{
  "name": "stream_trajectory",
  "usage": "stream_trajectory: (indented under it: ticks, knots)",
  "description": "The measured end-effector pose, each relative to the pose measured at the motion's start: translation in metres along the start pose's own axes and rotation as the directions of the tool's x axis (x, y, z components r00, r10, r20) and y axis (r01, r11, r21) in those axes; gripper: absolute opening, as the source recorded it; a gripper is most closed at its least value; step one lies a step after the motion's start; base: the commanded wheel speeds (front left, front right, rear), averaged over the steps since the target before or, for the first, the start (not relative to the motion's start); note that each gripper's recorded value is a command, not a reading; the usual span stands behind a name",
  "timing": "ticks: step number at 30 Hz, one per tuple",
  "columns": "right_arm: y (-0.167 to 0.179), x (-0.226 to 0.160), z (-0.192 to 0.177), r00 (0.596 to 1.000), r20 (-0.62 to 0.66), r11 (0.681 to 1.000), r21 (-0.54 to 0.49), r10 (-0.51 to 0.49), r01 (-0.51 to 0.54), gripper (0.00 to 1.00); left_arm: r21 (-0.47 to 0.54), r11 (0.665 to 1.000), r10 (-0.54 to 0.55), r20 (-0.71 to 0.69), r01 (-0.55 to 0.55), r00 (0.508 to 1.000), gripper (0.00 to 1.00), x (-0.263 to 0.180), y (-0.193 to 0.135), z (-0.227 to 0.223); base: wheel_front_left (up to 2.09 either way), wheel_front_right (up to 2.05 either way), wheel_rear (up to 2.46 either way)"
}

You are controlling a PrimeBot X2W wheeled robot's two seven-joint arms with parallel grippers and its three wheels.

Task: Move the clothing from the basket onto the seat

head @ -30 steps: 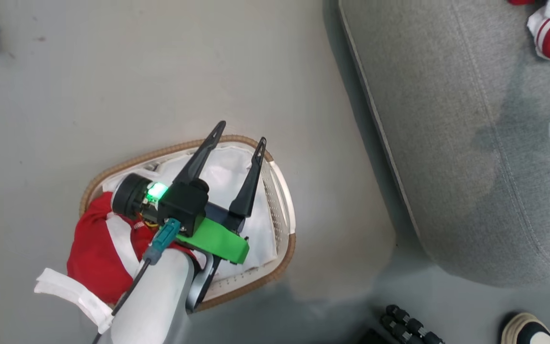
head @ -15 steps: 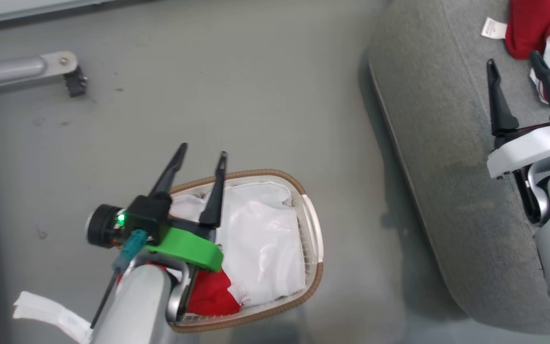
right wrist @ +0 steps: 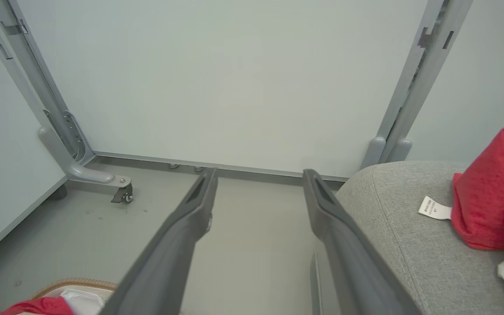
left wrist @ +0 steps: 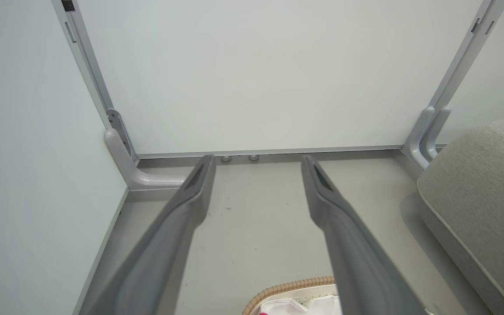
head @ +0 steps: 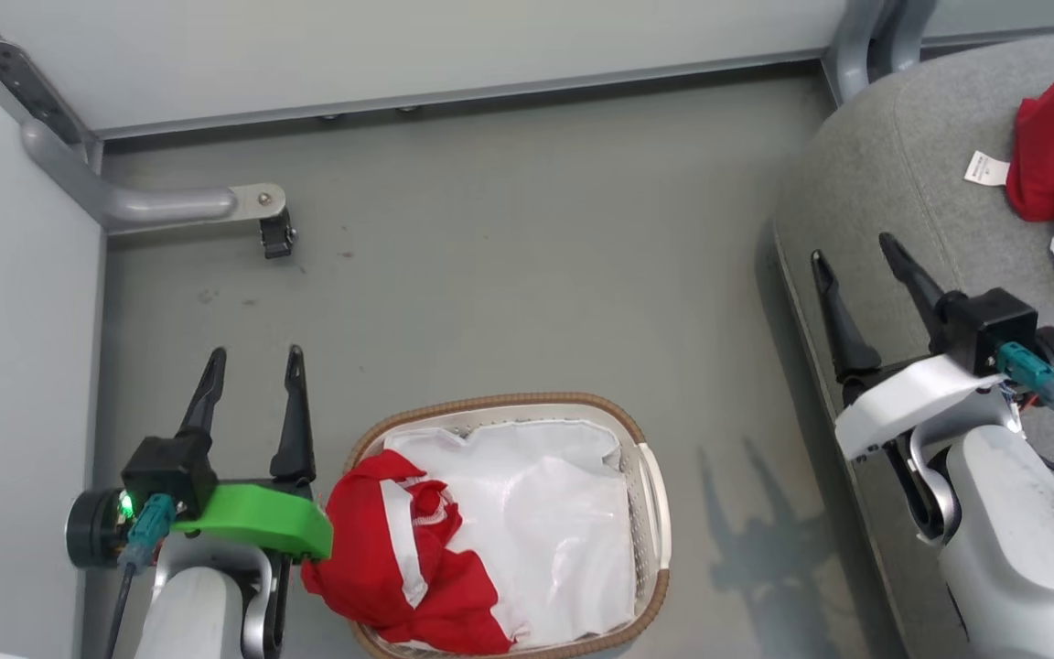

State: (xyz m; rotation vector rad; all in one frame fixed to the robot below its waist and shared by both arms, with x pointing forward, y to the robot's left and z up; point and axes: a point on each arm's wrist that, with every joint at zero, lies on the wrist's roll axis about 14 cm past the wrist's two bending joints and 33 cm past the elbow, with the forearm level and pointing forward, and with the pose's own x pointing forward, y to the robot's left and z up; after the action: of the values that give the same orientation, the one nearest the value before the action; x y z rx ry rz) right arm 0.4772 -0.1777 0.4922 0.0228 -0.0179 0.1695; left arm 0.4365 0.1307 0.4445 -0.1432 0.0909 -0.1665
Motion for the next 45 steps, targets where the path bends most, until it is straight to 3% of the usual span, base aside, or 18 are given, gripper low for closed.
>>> stream_trajectory:
  ticks: [8, 24, 33, 45]
  knots:
    - [0.026, -0.023, 0.005, 0.999, 0.012, 0.998, 0.051, 0.030, -0.031, 1.00, 0.028, 0.995, 0.092, 0.011, -0.092, 0.996, 1.00, -0.036, 0.028, 0.008, 0.00, 0.00, 0.00]
    - [0.040, -0.075, 0.004, 1.000, 0.012, 0.994, 0.106, 0.007, -0.008, 1.00, 0.005, 0.994, 0.106, 0.023, -0.106, 0.994, 1.00, -0.079, 0.022, 0.010, 0.00, 0.00, 0.00]
    - [0.039, -0.074, 0.001, 1.000, 0.006, 0.994, 0.113, 0.000, -0.001, 1.00, -0.004, 0.998, 0.055, -0.009, -0.055, 0.998, 1.00, -0.074, 0.005, -0.001, 0.00, 0.00, 0.00]
    - [0.041, -0.030, 0.000, 0.999, 0.023, 0.993, 0.113, 0.028, -0.030, 1.00, -0.041, 0.998, -0.052, -0.145, 0.047, 0.988, 1.00, -0.028, -0.026, -0.046, 0.00, 0.00, 0.00]
